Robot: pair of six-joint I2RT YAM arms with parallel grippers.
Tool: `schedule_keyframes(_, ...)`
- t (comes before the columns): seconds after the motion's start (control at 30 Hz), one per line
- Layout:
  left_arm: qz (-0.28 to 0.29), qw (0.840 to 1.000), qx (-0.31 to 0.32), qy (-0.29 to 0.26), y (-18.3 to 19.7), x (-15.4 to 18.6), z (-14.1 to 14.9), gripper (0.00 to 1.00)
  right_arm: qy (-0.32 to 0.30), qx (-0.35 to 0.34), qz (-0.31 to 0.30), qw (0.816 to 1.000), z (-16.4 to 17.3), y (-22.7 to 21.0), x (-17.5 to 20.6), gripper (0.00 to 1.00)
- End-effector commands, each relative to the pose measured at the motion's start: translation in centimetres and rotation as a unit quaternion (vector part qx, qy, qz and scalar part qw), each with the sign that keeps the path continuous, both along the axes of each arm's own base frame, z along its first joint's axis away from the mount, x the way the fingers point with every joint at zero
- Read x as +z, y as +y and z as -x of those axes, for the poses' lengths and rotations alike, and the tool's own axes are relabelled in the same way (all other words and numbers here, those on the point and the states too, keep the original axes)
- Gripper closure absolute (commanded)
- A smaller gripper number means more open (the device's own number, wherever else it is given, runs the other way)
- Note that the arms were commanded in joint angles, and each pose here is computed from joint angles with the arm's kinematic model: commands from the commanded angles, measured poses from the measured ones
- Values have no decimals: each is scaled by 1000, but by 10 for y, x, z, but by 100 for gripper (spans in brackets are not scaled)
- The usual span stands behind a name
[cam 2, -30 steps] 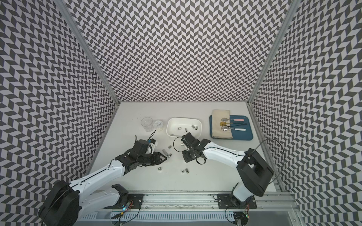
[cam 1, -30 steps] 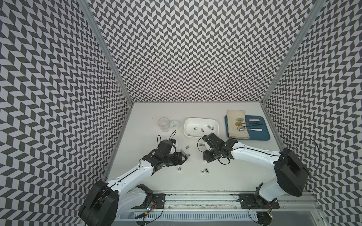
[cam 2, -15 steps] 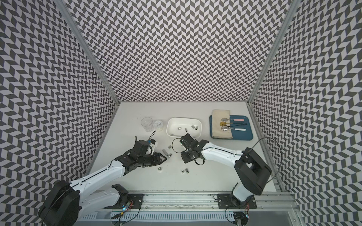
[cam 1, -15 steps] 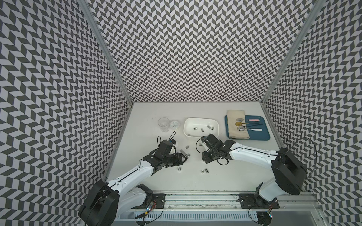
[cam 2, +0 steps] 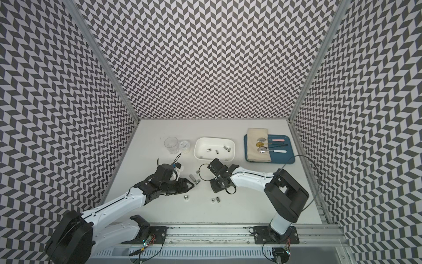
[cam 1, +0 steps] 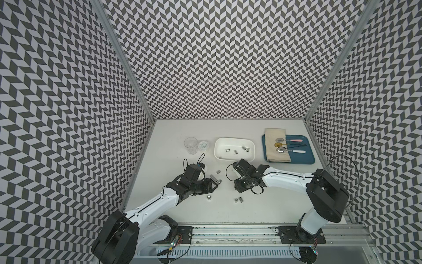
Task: Put the socket on the desktop into the storage box
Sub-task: Pick up the socket head at the center of the board.
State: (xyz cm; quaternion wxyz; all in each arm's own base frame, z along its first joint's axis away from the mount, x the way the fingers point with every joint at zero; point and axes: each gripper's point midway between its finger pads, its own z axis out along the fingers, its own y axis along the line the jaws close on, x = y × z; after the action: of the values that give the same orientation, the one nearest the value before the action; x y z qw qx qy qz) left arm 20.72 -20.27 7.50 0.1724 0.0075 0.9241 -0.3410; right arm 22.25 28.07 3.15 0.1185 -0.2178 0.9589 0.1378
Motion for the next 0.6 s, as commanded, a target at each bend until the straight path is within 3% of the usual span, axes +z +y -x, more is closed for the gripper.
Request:
schedule_keyframes(0.0, 1, 1000, 4, -8, 0, 0, -1, 51, -9, -5, 2, 1000, -4, 3, -5, 60)
schedule_keyframes(0.57, 2, 1000, 3, -8, -1, 0, -3, 51, -12, -5, 4, 1000, -5, 3, -7, 77)
